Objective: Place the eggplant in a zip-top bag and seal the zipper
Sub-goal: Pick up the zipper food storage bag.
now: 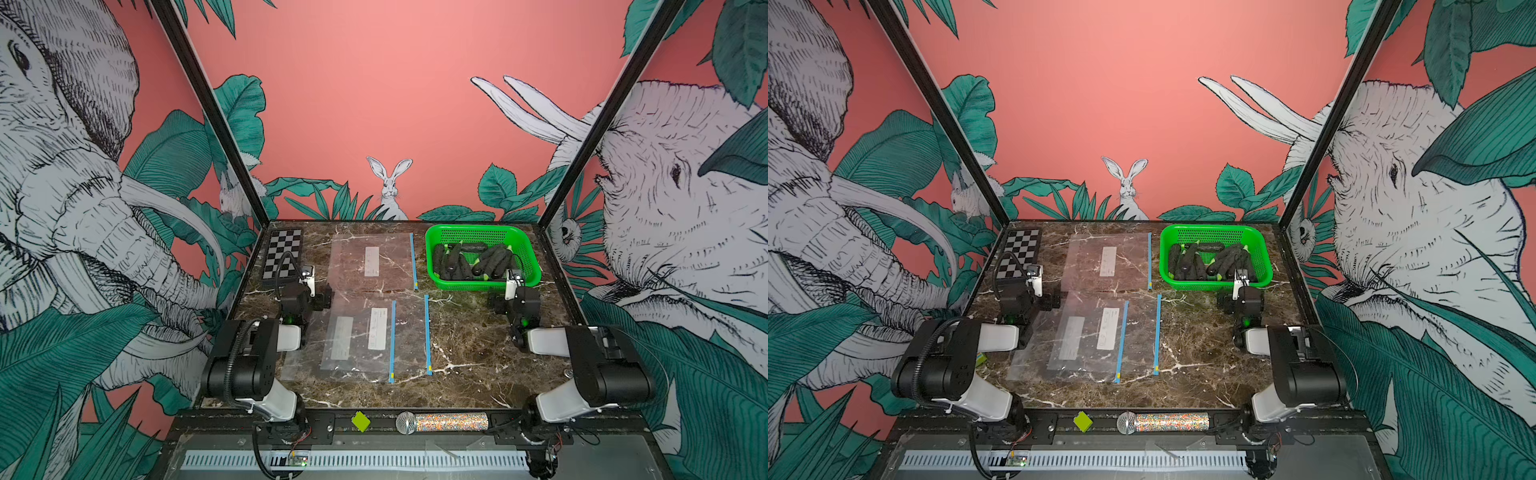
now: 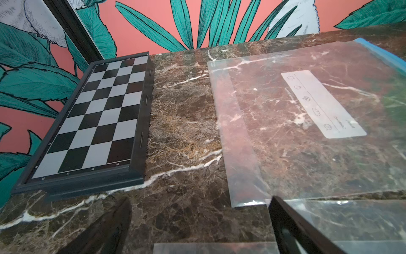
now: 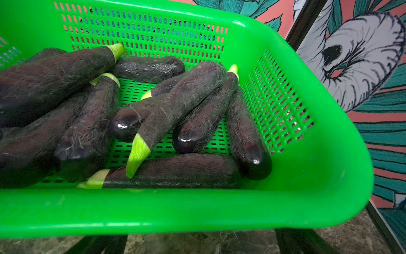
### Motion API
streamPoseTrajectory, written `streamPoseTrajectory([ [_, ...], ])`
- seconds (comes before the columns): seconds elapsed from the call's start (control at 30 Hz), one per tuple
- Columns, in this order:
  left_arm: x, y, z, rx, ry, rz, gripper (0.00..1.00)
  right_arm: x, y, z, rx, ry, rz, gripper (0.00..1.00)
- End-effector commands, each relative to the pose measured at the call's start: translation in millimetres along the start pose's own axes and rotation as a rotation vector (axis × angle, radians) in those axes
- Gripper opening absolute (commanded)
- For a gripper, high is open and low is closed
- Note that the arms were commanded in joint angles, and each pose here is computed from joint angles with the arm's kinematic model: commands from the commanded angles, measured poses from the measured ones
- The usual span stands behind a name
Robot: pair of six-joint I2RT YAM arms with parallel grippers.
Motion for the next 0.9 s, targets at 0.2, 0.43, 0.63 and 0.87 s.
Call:
streamPoseTrajectory([
  [0.2,3.1,-1.4,8.5,-0.035,-0.010,0.015,0.99,-3.1,-2.0,11.8,-0.053,-0.001,-0.024,0.98],
  [0.43,3.1,-1.6,8.6,-0.035,-0.009,0.015,0.99,-3.4,-2.2,12.0,-0.053,-0.003,-0.024,0.98],
  [0.63,3.1,-2.0,8.6,-0.034,-0.010,0.014,0.99,-9.3,-2.7,11.1,-0.047,-0.033,-0.044,0.98],
  [0.87,2.9,-1.6,8.7,-0.035,-0.010,0.013,0.99,-8.9,-3.0,11.6,-0.046,-0.032,-0.042,0.98],
])
Point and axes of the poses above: each gripper's point midway between its finger pads, its own y axis back along the fingers, its own x axis along the line the jaws close on, z = x × y, the point moved 9 cm from there along y, back along the fingers, and after that the axes turned 1 degree about y, right-handed, at the moved point
